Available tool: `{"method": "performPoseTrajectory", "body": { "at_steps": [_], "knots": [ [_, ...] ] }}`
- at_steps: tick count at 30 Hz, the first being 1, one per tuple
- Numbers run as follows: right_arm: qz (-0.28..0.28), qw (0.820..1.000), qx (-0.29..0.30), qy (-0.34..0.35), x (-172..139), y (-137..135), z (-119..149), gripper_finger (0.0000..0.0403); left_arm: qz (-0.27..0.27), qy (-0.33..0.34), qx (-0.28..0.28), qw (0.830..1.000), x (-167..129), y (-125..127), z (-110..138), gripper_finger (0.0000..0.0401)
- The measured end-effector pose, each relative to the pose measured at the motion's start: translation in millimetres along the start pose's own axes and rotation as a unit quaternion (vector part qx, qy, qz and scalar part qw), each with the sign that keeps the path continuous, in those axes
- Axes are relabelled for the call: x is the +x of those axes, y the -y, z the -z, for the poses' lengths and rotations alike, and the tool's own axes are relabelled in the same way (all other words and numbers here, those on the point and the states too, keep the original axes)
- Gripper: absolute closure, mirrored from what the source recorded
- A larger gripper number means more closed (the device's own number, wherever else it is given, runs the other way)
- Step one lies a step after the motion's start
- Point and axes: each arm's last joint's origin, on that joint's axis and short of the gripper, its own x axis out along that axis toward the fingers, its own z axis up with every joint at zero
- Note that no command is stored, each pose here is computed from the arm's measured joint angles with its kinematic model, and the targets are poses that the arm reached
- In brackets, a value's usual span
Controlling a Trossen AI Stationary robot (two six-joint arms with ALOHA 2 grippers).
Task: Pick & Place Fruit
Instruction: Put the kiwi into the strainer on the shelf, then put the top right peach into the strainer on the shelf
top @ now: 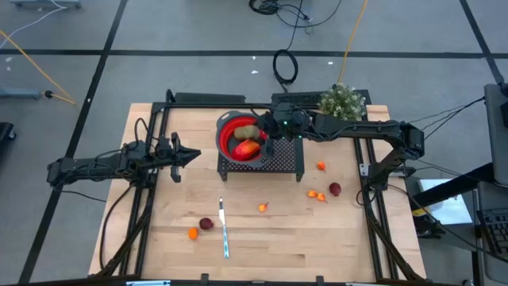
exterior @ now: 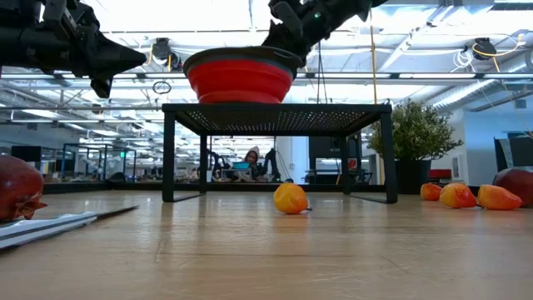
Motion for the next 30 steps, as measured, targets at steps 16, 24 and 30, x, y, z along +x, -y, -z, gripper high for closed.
{"method": "performPoseTrajectory", "body": {
  "at_steps": [16,24,30],
  "knots": [
    [-0.004,0.999,-0.022,0.031,-16.8,-7.6,-11.1,0.0121,0.000,0.000,-0.015,1.000,0.0,0.0,0.0,0.0382],
    [-0.035,0.998,-0.040,0.035,-46.6,-31.9,-19.2,0.0139,0.000,0.000,-0.013,1.000,0.0,0.0,0.0,0.0382],
    [0.003,0.999,-0.048,0.019,-72.7,-43.9,-20.6,0.0208,0.000,0.000,-0.009,1.000,0.0,0.0,0.0,0.0382]
  ]
}}
